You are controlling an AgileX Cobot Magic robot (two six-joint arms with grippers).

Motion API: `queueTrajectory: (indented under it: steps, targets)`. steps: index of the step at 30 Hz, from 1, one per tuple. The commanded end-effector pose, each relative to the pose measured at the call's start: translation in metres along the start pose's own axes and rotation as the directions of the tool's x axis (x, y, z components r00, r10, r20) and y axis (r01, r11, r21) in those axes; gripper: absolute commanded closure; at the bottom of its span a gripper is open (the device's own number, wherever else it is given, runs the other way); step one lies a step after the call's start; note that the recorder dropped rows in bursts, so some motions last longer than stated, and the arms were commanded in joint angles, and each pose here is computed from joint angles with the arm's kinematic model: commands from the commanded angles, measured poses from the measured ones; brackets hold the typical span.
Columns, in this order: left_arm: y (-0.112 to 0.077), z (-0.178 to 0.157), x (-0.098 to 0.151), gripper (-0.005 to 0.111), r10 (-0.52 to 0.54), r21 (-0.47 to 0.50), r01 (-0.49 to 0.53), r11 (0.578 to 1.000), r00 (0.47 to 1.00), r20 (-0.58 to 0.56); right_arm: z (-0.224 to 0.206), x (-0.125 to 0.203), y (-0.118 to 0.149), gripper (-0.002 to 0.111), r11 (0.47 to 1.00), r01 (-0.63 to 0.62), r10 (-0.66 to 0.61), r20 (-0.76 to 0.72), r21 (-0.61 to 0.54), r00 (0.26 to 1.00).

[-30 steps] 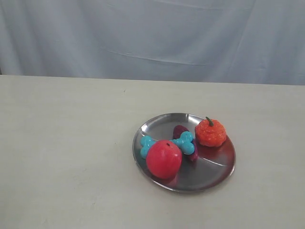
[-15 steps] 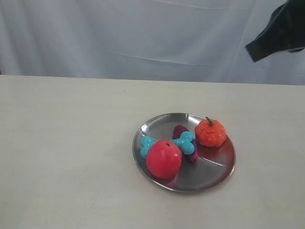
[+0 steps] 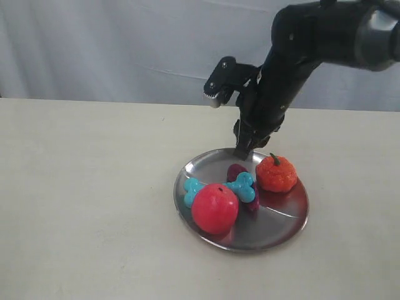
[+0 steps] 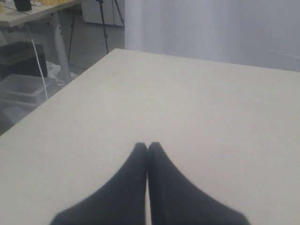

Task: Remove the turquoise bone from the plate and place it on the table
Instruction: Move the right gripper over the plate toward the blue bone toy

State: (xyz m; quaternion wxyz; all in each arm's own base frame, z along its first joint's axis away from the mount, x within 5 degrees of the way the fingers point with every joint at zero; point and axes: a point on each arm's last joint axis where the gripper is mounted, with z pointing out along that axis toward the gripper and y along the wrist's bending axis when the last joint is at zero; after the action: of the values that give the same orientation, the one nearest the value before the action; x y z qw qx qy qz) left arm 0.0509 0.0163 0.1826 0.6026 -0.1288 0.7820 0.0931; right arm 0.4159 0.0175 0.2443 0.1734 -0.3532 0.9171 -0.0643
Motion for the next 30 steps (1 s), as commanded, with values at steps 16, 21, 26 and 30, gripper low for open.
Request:
queueTrajectory:
  steps: [16,21,26,30]
  targets:
    - [0.000,0.000,0.000,0.107,-0.006,-0.002,0.006,1.000,1.000,0.004,0.060,-0.014,0.010,0.064,0.974,0.098,-0.094,0.025,-0.206,0.995]
    - [0.000,0.000,0.000,0.107,-0.006,-0.002,0.006,1.000,1.000,0.004,0.060,-0.014,0.010,0.054,0.974,0.102,-0.098,0.027,-0.205,0.995]
    - [0.000,0.000,0.000,0.107,-0.006,-0.002,0.006,1.000,1.000,0.004,0.061,-0.014,0.010,0.055,0.973,0.108,-0.104,0.030,-0.203,0.994]
    - [0.000,0.000,0.000,0.107,-0.006,-0.002,0.006,1.000,1.000,0.004,0.071,-0.013,0.010,0.055,0.973,0.105,-0.102,0.025,-0.204,0.994]
